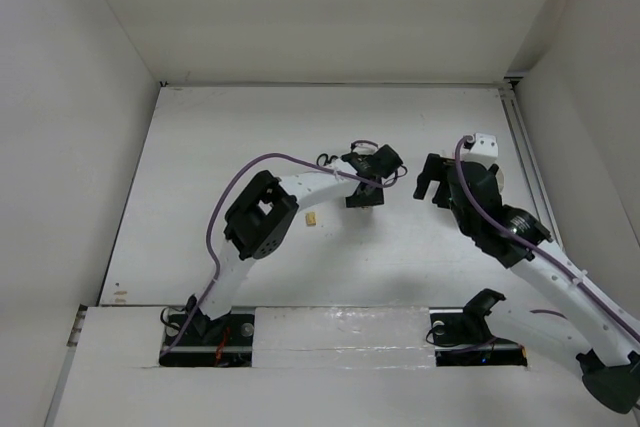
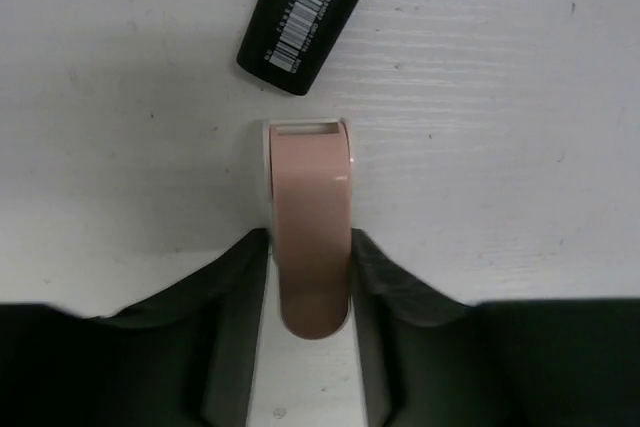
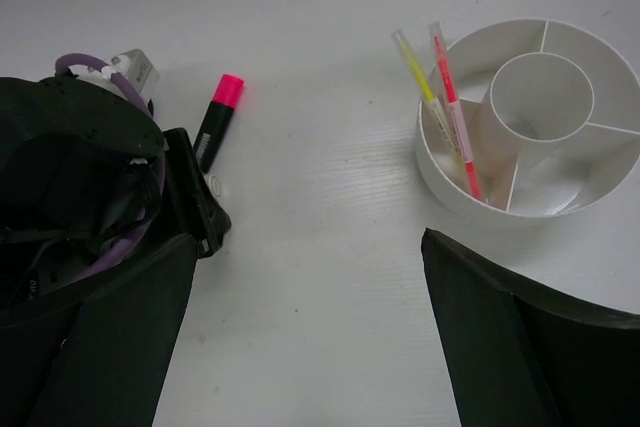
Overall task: Sort the stationery into containers
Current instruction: Pick up the stapler from the center of the board.
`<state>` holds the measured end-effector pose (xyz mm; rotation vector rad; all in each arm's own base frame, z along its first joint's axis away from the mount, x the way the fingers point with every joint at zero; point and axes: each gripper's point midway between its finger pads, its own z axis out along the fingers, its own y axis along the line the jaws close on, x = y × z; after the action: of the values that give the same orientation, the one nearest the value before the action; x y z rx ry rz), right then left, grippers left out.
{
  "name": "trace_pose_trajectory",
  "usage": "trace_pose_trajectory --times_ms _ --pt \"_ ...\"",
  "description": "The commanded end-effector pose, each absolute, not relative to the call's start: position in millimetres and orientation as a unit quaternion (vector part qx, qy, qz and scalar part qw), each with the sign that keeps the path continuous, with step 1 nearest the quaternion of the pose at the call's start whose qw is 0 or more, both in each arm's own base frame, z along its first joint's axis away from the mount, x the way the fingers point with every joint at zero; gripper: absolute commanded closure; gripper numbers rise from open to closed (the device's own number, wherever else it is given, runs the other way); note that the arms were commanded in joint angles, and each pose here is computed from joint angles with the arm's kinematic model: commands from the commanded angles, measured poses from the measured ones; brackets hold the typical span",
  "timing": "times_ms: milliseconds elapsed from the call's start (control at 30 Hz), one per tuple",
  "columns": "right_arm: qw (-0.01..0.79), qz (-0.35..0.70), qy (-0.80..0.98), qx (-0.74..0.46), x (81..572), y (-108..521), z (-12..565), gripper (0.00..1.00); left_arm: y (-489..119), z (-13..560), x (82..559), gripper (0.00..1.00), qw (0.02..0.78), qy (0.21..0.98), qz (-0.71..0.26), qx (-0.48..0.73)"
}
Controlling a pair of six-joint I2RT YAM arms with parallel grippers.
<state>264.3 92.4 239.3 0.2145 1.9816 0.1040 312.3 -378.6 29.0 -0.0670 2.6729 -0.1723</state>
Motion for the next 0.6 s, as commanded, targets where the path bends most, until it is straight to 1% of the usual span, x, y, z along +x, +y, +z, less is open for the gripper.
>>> trace_pose_trajectory --times_ms 0,100,133,200,233,300,367,400,433,467,500,533,567 --pt "0.563 0.061 0.819 0.096 266.3 92.1 255.1 0.0 -372.2 26.6 311.7 0.68 0.226 0.973 -0.046 -0.029" --pt "0.562 0.062 0.819 0.098 266.8 91.2 254.8 0.0 -370.1 22.3 305.6 0.95 0.212 0.976 -0.044 -0.026" --pt "0.559 0.069 0.821 0.092 266.1 94.5 254.1 0.0 -367.3 24.9 303.4 1.0 0.212 0.976 -0.044 -0.026" --pt "0.559 0.074 0.821 0.093 268.7 92.6 254.9 0.0 -367.3 28.5 296.2 1.0 0.215 0.975 -0.055 -0.017" --pt "0.559 0.08 0.82 0.094 270.1 93.3 256.1 0.0 -369.4 50.0 295.7 1.0 0.228 0.97 -0.08 -0.011" --pt "0.561 0.103 0.816 0.096 268.5 92.2 259.4 0.0 -376.4 73.2 298.1 1.0 0.255 0.959 -0.122 0.013" --pt "0.571 0.128 0.807 0.078 268.4 97.0 268.0 0.0 -372.0 106.1 289.9 1.0 0.279 0.945 -0.165 0.032" --pt "0.577 0.136 0.802 0.075 268.5 95.6 273.0 0.0 -380.8 125.8 293.2 1.0 0.305 0.93 -0.203 0.044" --pt "0.586 0.151 0.793 0.068 264.9 96.4 279.7 0.0 -376.0 127.9 286.7 1.0 0.313 0.922 -0.211 0.081" --pt "0.597 0.167 0.783 0.049 263.7 102.5 286.2 0.0 -382.6 161.3 276.2 1.0 0.326 0.901 -0.264 0.11" --pt "0.601 0.2 0.773 0.021 258.7 113.8 295.3 0.0 -393.7 182.4 272.1 1.0 0.342 0.877 -0.308 0.139" --pt "0.606 0.218 0.765 -0.003 251.9 119.7 295.7 0.0 -394.0 188.2 260.0 1.0 0.326 0.859 -0.346 0.188" --pt "0.619 0.248 0.745 -0.02 248.5 129.2 308.3 0.0 -394.5 213.9 251.2 1.0 0.337 0.833 -0.384 0.21"
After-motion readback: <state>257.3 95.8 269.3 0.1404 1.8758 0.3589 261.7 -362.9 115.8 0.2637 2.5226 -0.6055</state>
